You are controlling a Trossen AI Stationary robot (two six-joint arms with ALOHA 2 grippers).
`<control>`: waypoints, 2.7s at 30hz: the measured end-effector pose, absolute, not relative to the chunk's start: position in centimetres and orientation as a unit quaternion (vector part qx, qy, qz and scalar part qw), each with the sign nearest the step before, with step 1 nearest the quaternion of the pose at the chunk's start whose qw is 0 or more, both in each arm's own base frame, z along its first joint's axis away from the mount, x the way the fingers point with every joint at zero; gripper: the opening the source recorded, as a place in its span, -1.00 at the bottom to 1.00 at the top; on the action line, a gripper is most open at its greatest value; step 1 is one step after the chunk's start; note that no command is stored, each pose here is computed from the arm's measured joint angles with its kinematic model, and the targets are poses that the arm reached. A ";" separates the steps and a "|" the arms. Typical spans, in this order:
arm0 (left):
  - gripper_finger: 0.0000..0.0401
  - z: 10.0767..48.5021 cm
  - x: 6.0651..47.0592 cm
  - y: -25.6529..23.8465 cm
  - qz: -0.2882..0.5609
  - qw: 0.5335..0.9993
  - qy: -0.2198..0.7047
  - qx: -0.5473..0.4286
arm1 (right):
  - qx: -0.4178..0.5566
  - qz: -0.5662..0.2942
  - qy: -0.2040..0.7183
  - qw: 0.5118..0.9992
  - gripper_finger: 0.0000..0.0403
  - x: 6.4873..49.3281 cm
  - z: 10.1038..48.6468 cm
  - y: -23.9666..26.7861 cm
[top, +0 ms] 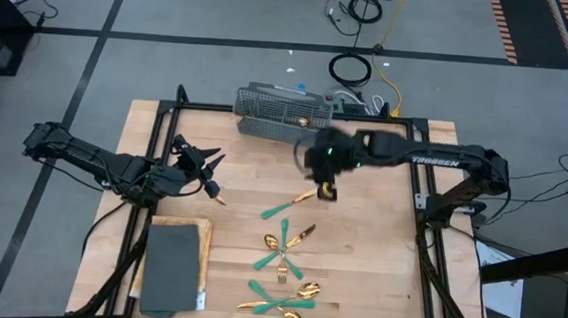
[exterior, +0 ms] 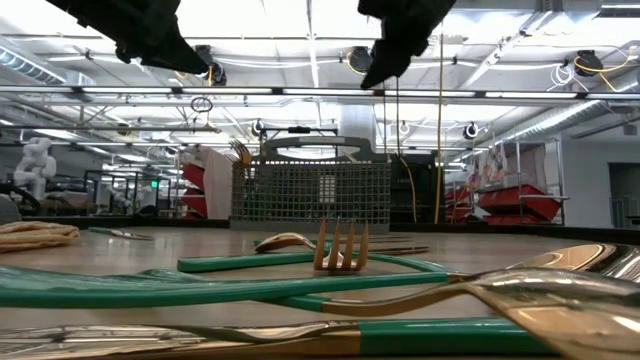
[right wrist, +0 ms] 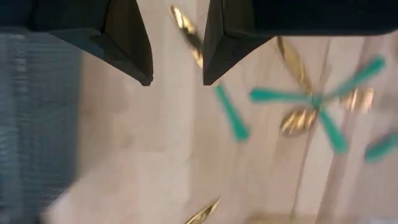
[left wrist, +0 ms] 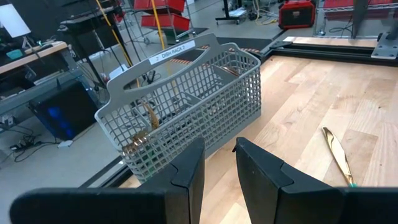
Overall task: Sort silverware
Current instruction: Put the green table knife into the gray silverware basket
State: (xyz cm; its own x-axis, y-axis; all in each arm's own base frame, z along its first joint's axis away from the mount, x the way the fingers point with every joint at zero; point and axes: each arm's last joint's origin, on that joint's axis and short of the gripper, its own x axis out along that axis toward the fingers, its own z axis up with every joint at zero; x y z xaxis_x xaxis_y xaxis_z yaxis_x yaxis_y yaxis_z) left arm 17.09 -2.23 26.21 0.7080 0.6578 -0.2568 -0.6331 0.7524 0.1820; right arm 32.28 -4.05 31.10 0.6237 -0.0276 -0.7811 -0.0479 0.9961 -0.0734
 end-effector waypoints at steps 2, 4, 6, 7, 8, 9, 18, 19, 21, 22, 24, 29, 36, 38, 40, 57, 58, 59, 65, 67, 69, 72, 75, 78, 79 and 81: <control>-0.51 26.2 17.1 -2.2 0.350 0.923 0.154 0.040 | -0.076 0.026 0.456 0.886 -0.35 32.8 29.1 -2.7; -0.51 26.2 17.1 -2.2 0.349 0.923 0.155 0.040 | -0.092 0.049 0.473 0.875 -0.35 33.5 26.7 -1.7; -0.51 26.2 17.1 -2.2 0.349 0.923 0.156 0.041 | -0.103 0.066 0.488 0.864 -0.35 34.2 24.1 -1.1; -0.51 26.2 17.1 -2.2 0.349 0.923 0.156 0.041 | -0.112 0.074 0.493 0.859 -0.35 34.6 22.8 -0.9; -0.51 26.2 17.1 -2.2 0.350 0.923 0.156 0.041 | -0.123 0.082 0.498 0.855 -0.35 35.1 21.6 -0.8; -0.51 26.2 17.1 -2.2 0.350 0.923 0.156 0.042 | -0.133 0.091 0.502 0.850 -0.35 35.6 20.6 -0.7; -0.51 26.1 17.1 -2.2 0.350 0.923 0.157 0.042 | -0.200 0.142 0.523 0.816 -0.35 39.7 16.9 -0.6; -0.51 26.1 17.1 -2.2 0.350 0.922 0.158 0.043 | -0.204 0.145 0.523 0.815 -0.35 40.2 16.9 -0.6; -0.51 26.1 17.0 -2.2 0.350 0.922 0.159 0.043 | -0.213 0.148 0.517 0.815 -0.35 40.8 17.1 -0.6; -0.51 26.1 17.0 -2.2 0.350 0.922 0.161 0.045 | -0.216 0.149 0.517 0.815 -0.35 41.1 17.1 -0.7; -0.51 26.0 17.0 -2.2 0.350 0.921 0.163 0.046 | -0.221 0.152 0.518 0.813 -0.35 41.2 17.1 -0.7; -0.51 26.0 17.0 -2.2 0.350 0.921 0.165 0.048 | -0.219 0.152 0.525 0.808 -0.35 41.2 16.7 -1.2; -0.51 25.8 16.9 -2.2 0.350 0.919 0.173 0.053 | -0.219 0.151 0.538 0.800 -0.35 41.8 14.4 -2.4; -0.51 25.8 16.9 -2.2 0.350 0.919 0.173 0.053 | -0.216 0.154 0.545 0.796 -0.35 41.8 13.7 -2.5; -0.51 25.8 16.9 -2.2 0.350 0.919 0.173 0.053 | -0.211 0.155 0.553 0.791 -0.35 41.8 13.2 -2.7; -0.51 24.5 16.7 -2.1 0.353 0.916 0.185 0.052 | -0.188 0.138 0.608 0.759 -0.96 40.8 12.5 -3.3; -0.51 24.3 16.7 -2.1 0.354 0.915 0.185 0.048 | -0.185 0.135 0.610 0.758 -0.96 40.7 12.5 -3.4; -0.51 24.1 16.6 -2.1 0.355 0.915 0.187 0.047 | -0.184 0.133 0.612 0.758 -0.97 40.7 12.5 -3.4; -0.51 24.0 16.6 -2.1 0.358 0.915 0.182 0.036 | -0.218 0.113 0.611 0.753 -0.99 40.5 13.6 -2.2; -0.51 24.0 16.6 -2.1 0.359 0.915 0.182 0.035 | -0.231 0.103 0.616 0.746 -1.00 40.1 14.3 -1.8; -0.51 24.0 16.6 -2.1 0.359 0.915 0.182 0.035 | -0.230 0.100 0.622 0.742 -0.99 39.6 15.1 -1.6; -0.51 24.0 16.6 -2.1 0.358 0.915 0.180 0.034 | -0.224 0.089 0.607 0.757 -0.99 39.5 16.6 -1.4; -0.51 24.0 16.6 -2.1 0.358 0.916 0.179 0.033 | -0.231 0.075 0.599 0.763 -0.99 39.2 17.8 -1.2; -0.51 24.1 16.7 -2.1 0.358 0.916 0.179 0.033 | -0.228 0.076 0.596 0.766 -0.99 39.0 18.4 -1.0; -0.51 24.1 16.7 -2.1 0.358 0.916 0.179 0.033 | -0.230 0.074 0.598 0.764 -0.99 38.9 18.5 -1.1; -0.51 24.0 16.7 -2.1 0.358 0.916 0.179 0.033 | -0.254 0.073 0.612 0.745 -1.00 38.6 18.6 -1.4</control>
